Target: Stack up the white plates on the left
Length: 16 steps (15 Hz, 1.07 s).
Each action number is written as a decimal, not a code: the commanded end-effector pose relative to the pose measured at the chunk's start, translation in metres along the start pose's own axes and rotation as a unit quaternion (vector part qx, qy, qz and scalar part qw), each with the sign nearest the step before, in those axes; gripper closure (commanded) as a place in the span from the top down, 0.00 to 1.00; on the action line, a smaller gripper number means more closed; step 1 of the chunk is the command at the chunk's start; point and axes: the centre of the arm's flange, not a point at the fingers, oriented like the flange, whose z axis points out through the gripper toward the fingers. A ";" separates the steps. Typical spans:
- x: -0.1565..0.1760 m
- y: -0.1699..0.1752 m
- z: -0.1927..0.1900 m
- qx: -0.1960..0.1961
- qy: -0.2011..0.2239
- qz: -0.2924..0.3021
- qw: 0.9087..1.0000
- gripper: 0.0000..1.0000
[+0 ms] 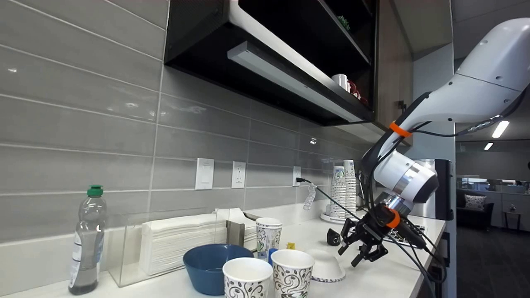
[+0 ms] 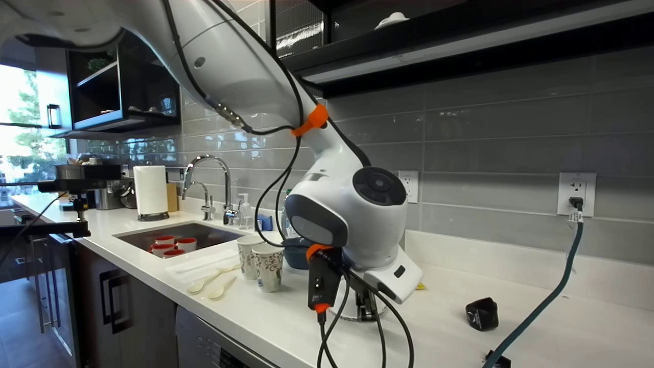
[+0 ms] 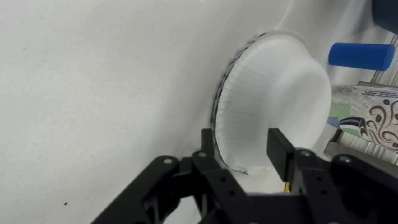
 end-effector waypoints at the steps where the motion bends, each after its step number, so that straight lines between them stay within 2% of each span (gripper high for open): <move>1: -0.012 -0.010 -0.017 -0.010 0.013 -0.010 1.000 0.81; 3: -0.020 -0.012 -0.025 -0.015 0.017 -0.020 1.000 0.95; 5: -0.030 -0.016 -0.037 -0.021 0.025 -0.031 0.999 1.00; 9: -0.052 -0.022 -0.062 -0.031 0.051 -0.050 0.997 1.00; 13: -0.075 -0.024 -0.076 -0.025 0.057 -0.058 0.996 1.00; 14: -0.051 -0.019 -0.058 -0.022 0.051 -0.057 0.997 1.00; 16: -0.055 -0.019 -0.061 -0.021 0.051 -0.058 0.997 1.00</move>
